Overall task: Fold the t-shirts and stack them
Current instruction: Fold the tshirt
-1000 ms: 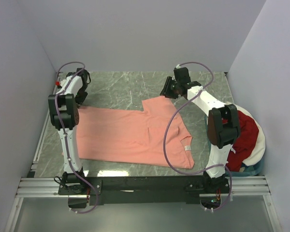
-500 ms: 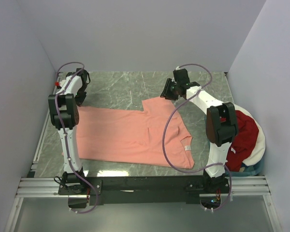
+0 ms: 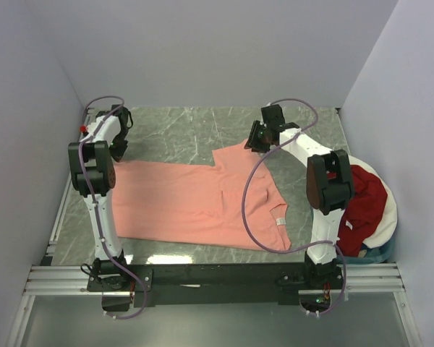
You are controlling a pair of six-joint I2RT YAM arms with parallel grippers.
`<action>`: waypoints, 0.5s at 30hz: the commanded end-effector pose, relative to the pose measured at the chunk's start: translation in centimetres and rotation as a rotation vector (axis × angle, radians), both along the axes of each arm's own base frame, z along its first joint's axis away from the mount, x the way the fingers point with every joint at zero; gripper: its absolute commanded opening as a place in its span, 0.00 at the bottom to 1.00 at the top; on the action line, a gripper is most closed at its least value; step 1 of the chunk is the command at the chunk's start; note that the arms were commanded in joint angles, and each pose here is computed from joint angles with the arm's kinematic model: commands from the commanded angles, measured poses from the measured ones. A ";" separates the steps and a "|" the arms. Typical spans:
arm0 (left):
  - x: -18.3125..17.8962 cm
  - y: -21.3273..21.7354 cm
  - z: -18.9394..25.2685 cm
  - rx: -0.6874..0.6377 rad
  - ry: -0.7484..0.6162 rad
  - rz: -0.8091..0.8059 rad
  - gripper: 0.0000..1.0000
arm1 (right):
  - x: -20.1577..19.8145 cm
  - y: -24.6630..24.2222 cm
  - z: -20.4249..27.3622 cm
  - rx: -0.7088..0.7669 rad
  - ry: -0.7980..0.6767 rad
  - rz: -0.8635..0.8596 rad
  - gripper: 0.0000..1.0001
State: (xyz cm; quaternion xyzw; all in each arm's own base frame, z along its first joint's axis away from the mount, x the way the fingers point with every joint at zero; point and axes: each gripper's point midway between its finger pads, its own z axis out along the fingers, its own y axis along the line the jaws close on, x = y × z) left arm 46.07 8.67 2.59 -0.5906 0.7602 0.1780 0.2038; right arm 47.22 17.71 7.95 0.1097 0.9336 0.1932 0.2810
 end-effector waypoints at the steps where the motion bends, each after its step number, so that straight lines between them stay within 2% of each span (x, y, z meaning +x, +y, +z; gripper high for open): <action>1: 0.7 0.3 4.0 0.003 -0.089 -0.018 0.01 | 2.0 -0.5 1.4 -0.033 -0.059 -0.013 0.42; 6: 1.2 0.4 5.2 0.006 -0.116 -0.031 0.01 | 3.4 -1.3 0.9 -0.072 -0.059 -0.033 0.43; 15: 1.6 -0.2 5.0 -0.024 -0.133 -0.055 0.01 | 6.9 -2.7 -0.2 -0.170 -0.062 -0.060 0.47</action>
